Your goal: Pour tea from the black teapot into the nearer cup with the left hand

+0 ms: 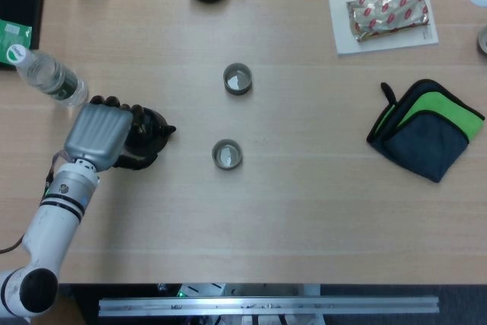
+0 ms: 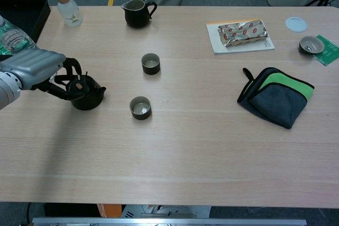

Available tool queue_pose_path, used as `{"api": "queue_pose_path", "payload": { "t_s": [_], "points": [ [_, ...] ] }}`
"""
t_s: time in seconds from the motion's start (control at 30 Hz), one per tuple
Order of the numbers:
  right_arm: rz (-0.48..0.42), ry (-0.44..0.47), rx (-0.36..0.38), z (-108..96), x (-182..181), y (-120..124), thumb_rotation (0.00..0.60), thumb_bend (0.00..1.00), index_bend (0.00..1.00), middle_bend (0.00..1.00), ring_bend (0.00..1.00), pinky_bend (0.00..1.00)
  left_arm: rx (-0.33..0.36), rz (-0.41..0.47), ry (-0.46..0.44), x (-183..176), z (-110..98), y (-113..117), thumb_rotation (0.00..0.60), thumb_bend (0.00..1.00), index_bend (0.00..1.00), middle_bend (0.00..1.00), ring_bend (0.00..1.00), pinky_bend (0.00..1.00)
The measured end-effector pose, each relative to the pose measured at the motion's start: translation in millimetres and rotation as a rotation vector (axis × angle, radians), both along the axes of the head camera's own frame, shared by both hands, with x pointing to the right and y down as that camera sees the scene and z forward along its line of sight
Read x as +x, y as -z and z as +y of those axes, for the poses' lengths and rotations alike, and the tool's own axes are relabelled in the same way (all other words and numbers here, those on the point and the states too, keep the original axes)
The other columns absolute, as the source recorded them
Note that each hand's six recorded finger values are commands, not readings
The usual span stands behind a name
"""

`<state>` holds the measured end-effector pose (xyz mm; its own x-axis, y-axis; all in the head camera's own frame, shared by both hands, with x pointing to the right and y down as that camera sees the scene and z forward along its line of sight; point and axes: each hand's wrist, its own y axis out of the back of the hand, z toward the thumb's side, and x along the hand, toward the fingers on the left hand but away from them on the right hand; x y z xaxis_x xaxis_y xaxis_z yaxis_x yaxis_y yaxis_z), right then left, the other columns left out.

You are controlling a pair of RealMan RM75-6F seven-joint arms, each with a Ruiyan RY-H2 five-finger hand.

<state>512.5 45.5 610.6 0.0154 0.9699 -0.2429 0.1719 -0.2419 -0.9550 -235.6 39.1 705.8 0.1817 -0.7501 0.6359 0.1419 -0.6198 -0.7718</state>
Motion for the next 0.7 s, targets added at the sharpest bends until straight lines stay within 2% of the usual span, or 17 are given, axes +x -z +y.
{"api": "queue_pose_path", "payload": {
  "t_s": [0.3, 0.47, 0.7],
  "points": [
    [-0.002, 0.002, -0.003, -0.8, -0.8, -1.4, 0.600, 0.01, 0.27, 0.37, 0.29, 0.32, 0.009, 0.014, 0.011, -4.8, 9.0, 4.9, 0.315, 0.19, 0.25, 0.33, 0.23, 0.22],
    [-0.002, 0.001, -0.004, -0.9, -0.3, -2.1, 0.600, 0.01, 0.27, 0.37, 0.29, 0.32, -0.010, 0.039, 0.019, -2.3, 16.8, 4.5, 0.368, 0.19, 0.24, 0.32, 0.24, 0.22],
    [-0.001, -0.005, -0.008, 1.2, 2.2, -3.0, 0.600, 0.01, 0.27, 0.37, 0.29, 0.32, -0.036, 0.052, 0.012, 2.8, 27.8, -0.1, 0.372, 0.19, 0.24, 0.32, 0.25, 0.22]
  ]
}}
